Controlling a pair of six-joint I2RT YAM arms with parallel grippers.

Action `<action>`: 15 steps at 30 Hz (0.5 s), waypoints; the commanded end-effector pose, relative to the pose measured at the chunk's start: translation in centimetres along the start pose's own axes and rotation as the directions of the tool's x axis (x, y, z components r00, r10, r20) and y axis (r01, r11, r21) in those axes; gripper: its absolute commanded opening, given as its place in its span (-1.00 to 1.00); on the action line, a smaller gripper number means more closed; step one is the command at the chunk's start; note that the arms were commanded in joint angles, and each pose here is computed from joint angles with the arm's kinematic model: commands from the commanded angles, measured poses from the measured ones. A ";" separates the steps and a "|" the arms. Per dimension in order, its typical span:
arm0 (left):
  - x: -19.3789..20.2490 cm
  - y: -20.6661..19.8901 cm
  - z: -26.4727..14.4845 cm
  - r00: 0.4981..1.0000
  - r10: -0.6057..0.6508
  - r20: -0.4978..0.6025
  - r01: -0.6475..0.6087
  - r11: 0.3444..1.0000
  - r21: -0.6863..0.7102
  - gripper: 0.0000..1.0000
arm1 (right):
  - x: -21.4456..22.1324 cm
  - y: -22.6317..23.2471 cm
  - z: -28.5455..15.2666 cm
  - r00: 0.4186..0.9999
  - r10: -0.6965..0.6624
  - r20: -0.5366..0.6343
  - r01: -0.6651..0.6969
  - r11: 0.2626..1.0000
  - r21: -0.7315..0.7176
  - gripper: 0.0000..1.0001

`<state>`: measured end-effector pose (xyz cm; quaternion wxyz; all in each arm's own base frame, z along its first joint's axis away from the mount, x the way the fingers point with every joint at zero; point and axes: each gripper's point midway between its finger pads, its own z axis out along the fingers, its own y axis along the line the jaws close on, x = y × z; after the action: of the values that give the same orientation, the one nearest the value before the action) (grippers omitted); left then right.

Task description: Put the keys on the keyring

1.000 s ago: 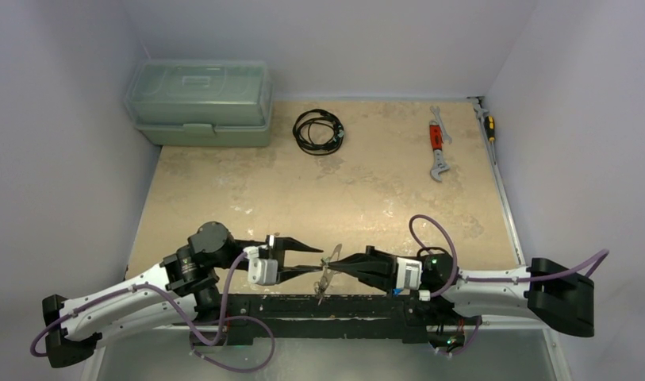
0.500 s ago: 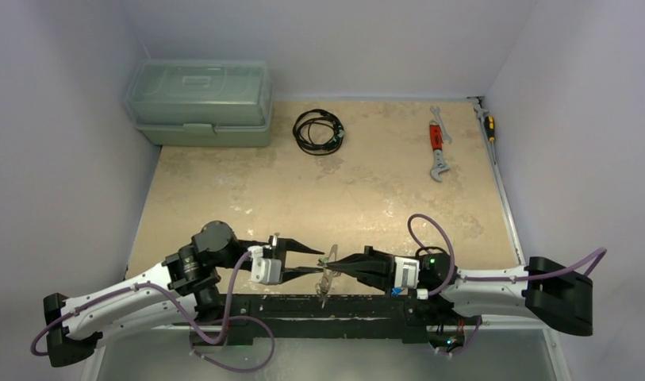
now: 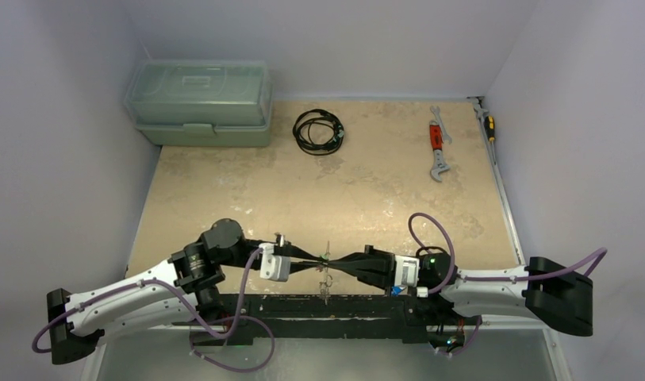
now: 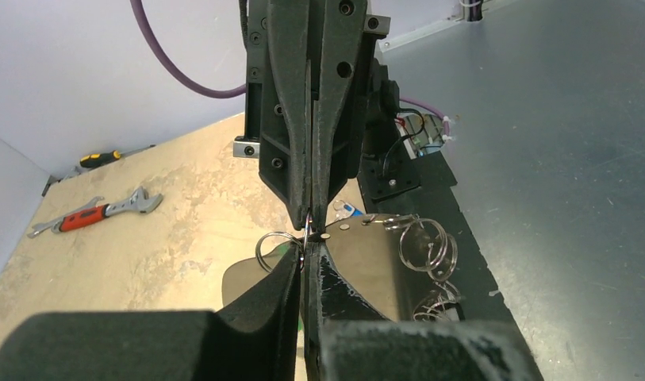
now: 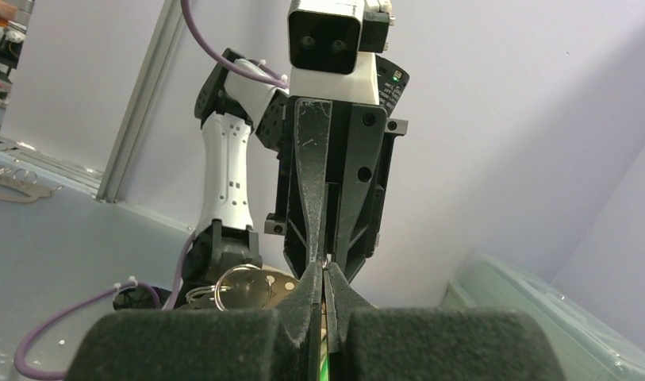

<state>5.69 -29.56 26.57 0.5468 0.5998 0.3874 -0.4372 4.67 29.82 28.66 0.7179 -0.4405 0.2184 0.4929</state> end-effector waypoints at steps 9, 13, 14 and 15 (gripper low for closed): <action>1.1 2.6 -0.4 0.978 -0.102 -0.180 0.083 0.990 -0.111 -1.00 | -6.1 -4.7 -0.3 0.983 -0.083 0.164 0.044 0.972 0.230 -0.51; 2.3 3.6 -0.6 0.954 -0.153 -0.260 0.110 0.979 -0.172 -1.00 | -4.5 -7.3 -0.7 0.997 -0.071 0.010 0.063 0.938 0.340 -0.14; 2.5 3.9 -0.6 0.946 -0.162 -0.281 0.112 0.977 -0.184 -1.00 | -4.0 -7.9 -0.8 0.998 -0.058 -0.031 0.065 0.929 0.365 -0.09; 2.7 4.1 -0.7 0.939 -0.173 -0.297 0.117 0.973 -0.198 -1.00 | -4.1 -8.5 -0.8 0.998 -0.047 -0.052 0.064 0.919 0.390 -0.05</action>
<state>8.72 -29.70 23.85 0.4861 0.6016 0.5128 -0.3726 7.12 26.20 33.80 0.7856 -0.3385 0.2343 0.4619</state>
